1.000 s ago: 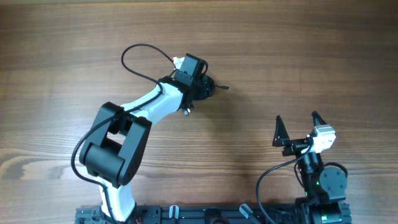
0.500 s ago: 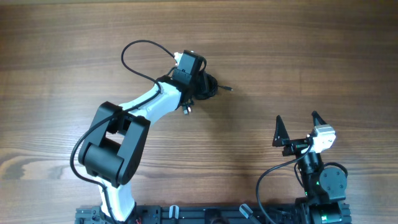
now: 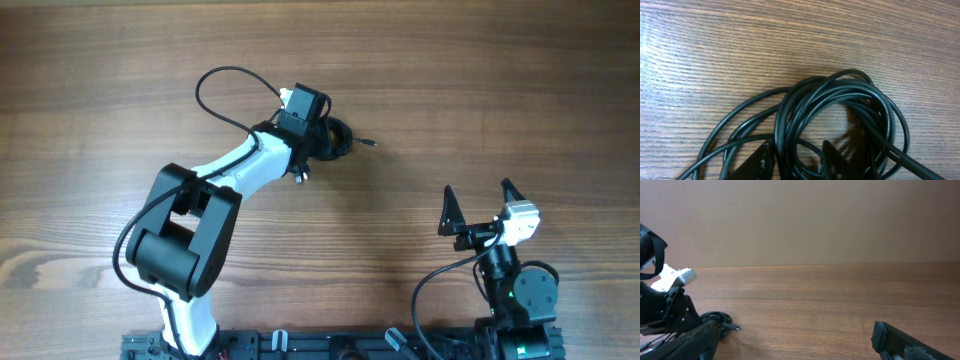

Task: Untangle cables
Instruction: 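Close the left gripper on the cable loops and hold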

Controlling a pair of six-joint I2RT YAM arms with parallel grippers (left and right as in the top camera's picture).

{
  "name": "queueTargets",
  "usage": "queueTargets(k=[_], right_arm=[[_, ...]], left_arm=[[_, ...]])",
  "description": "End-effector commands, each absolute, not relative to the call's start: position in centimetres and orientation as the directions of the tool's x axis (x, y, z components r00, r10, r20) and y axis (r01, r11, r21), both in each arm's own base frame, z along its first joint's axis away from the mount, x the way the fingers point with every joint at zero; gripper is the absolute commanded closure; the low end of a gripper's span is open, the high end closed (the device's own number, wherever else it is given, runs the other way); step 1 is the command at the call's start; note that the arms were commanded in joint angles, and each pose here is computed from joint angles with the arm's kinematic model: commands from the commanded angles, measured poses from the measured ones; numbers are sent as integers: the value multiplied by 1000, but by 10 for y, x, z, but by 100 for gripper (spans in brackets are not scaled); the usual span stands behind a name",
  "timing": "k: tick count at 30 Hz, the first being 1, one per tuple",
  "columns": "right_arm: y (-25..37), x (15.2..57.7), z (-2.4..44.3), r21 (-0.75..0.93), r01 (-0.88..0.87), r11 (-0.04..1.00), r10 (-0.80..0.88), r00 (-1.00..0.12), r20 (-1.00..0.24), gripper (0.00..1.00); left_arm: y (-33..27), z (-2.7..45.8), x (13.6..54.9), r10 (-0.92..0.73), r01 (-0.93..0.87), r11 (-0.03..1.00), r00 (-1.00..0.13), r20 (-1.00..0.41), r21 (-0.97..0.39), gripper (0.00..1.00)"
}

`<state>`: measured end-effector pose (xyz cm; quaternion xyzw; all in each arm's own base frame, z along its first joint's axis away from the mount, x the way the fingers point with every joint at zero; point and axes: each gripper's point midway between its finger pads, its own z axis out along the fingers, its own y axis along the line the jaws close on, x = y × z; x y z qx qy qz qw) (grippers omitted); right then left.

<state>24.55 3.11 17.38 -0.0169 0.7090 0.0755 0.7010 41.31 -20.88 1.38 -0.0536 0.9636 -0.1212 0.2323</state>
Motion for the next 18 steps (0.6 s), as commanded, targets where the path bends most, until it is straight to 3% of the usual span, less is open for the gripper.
queueTargets(k=[1, 4, 7, 8, 10, 11, 18], right_arm=[[26, 245, 176, 97, -108, 989, 97, -4, -995, 0], [26, 245, 176, 97, -108, 989, 97, -4, -995, 0], [26, 245, 176, 97, -108, 989, 97, -4, -995, 0], [26, 245, 176, 97, -108, 989, 97, -4, -995, 0], [26, 245, 176, 97, -108, 989, 97, -4, -995, 0], [26, 245, 176, 97, -108, 989, 97, -4, -995, 0], [26, 245, 177, 97, -108, 989, 97, -3, -995, 0]], left_arm=[[-204, 22, 421, -165, -50, 968, -866, -472, -246, 78], [-204, 22, 421, -164, -50, 968, -866, -472, -245, 93], [-204, 23, 423, -166, -49, 968, -862, -479, -246, 96], [-204, 24, 424, -166, -50, 969, -860, -483, -244, 91], [-203, 25, 427, -168, -53, 970, -851, -498, -238, 63], [-203, 26, 428, -170, -52, 969, -849, -501, -240, 58], [-202, 18, 422, -160, -56, 973, -864, -477, -225, 66]])
